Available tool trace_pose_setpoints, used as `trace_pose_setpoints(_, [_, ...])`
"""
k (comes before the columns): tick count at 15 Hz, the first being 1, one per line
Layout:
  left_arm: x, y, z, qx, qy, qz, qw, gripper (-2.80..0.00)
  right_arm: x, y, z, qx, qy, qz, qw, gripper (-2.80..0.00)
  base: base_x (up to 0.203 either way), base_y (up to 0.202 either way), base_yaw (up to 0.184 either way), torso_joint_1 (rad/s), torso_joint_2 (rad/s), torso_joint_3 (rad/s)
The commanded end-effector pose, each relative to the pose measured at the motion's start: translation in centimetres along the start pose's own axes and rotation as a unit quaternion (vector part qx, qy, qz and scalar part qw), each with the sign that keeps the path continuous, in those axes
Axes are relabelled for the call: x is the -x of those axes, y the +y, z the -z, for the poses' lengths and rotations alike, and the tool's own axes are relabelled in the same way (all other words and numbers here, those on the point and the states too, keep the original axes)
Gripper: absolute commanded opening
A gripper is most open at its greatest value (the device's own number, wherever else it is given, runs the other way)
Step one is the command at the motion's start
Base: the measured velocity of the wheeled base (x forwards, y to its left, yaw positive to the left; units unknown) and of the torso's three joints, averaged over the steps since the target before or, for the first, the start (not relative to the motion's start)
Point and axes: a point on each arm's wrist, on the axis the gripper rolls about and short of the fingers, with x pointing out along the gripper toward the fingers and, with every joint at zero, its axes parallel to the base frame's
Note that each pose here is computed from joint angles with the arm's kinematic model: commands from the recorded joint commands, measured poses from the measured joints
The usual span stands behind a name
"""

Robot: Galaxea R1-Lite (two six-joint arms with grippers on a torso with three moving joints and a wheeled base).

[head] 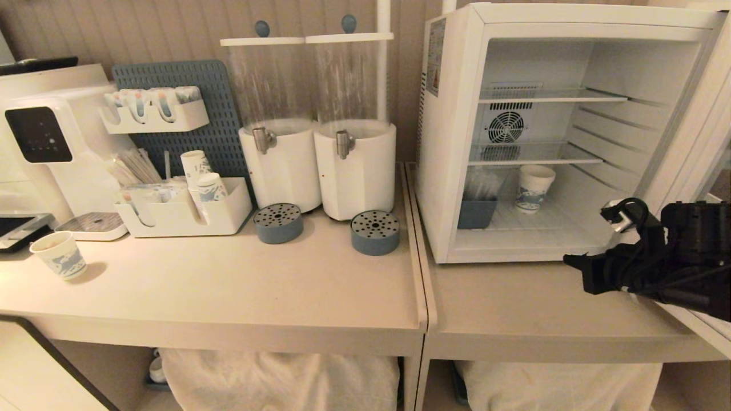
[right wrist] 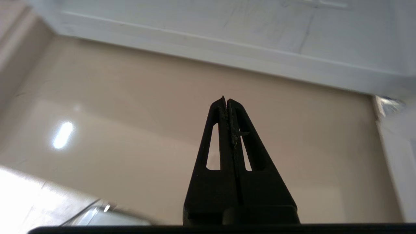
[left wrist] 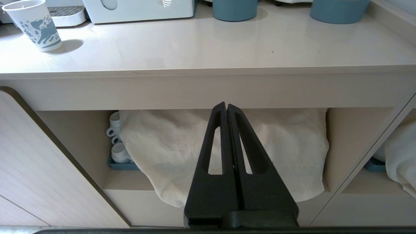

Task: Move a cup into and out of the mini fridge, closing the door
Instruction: Take the paper cup out of the freezer

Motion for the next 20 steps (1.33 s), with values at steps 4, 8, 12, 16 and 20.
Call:
trace_pose_setpoints(4, [0.0,0.0,0.0,0.001,-0.001,0.0,1.0,-2.8,-4.6,-0.8,1.5,0.015,-0.068,0.02,0.997,-2.8,0.0,0.0,0.0,0.0,0.0,0.0])
trace_pose_setpoints(8, [0.0,0.0,0.0,0.003,-0.009,0.0,1.0,-2.8,-7.7,-0.4,2.6,0.025,-0.128,0.082,0.988,-2.8,0.0,0.0,0.0,0.0,0.0,0.0])
trace_pose_setpoints(12, [0.0,0.0,0.0,0.006,-0.009,0.0,0.9999,-2.8,-10.3,-0.5,1.7,0.025,-0.164,0.136,0.977,-2.8,0.0,0.0,0.0,0.0,0.0,0.0])
trace_pose_setpoints(16, [0.0,0.0,0.0,0.007,-0.009,0.0,0.9999,-2.8,-11.8,-0.7,0.7,0.019,-0.162,0.171,0.972,0.0,0.0,0.0,0.0,0.0,0.0,0.0])
trace_pose_setpoints(20, [0.0,0.0,0.0,0.007,-0.009,0.0,0.9999,-2.8,-12.7,-1.0,0.1,0.018,-0.166,0.173,0.971,0.0,0.0,0.0,0.0,0.0,0.0,0.0])
